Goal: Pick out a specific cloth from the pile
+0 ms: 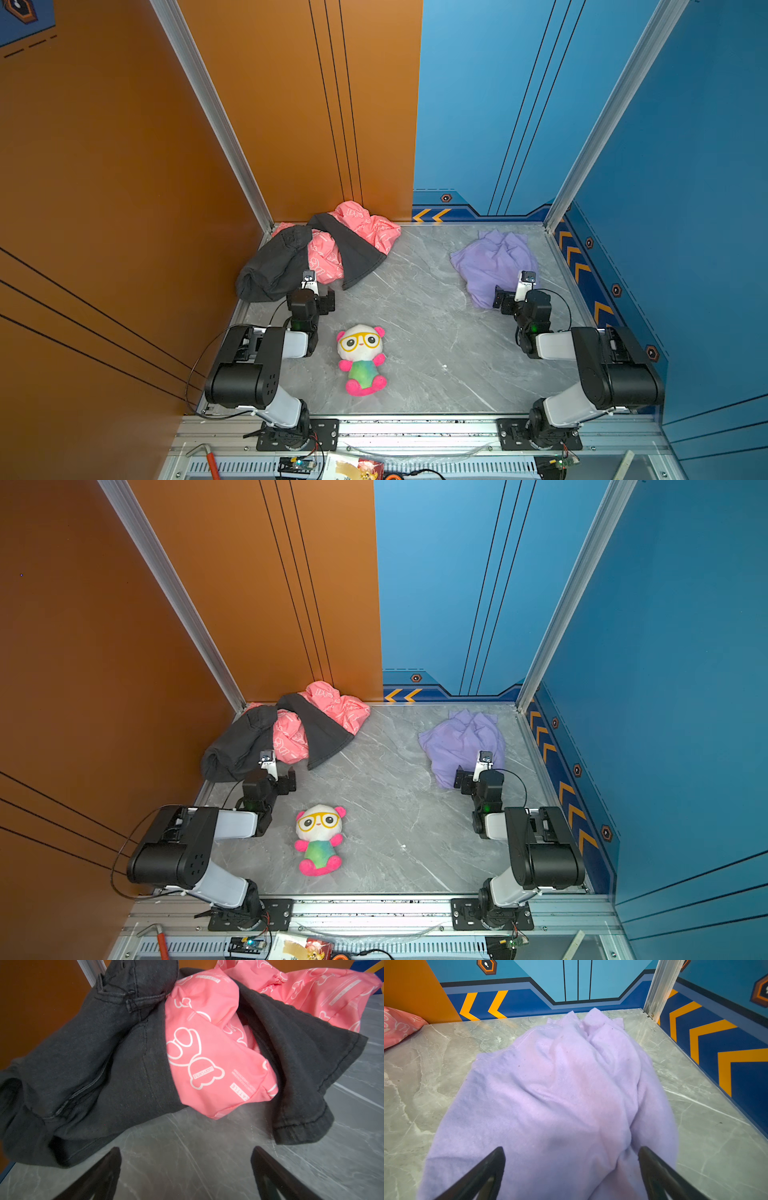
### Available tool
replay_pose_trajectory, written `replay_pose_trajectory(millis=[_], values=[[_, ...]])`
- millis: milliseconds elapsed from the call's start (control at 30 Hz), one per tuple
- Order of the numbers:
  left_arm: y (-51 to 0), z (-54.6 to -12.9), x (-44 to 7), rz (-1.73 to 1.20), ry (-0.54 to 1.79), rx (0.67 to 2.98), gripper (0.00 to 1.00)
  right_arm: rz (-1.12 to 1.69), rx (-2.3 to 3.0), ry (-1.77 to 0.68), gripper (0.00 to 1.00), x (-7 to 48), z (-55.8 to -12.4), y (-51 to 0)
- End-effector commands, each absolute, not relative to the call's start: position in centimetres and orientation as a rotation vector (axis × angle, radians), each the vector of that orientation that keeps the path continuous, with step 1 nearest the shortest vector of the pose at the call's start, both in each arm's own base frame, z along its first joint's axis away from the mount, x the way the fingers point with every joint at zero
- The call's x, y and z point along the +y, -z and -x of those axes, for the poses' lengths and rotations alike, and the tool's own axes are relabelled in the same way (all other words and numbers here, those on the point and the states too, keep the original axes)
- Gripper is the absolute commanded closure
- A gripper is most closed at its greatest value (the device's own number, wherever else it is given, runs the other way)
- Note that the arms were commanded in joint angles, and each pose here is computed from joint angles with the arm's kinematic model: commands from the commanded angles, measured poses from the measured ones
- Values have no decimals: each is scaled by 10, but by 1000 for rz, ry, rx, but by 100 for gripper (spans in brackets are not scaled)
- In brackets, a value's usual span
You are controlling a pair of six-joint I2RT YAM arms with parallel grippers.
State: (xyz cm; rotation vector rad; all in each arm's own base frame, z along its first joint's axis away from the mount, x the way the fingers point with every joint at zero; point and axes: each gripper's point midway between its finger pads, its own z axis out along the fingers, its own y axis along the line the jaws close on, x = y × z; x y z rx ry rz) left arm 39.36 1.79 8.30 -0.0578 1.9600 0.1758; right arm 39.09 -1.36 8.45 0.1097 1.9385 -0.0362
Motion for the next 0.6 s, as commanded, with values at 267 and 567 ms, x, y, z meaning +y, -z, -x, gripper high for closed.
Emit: replay_pose_trajectory(millis=[267,567], values=[[-90,-396,13,69,-142,1916,2,-116,1907,68,0,-13,-394,-92],[-90,-396,14,71,-142,1916,2,-114,1911,54,0,-13,-395,-92]])
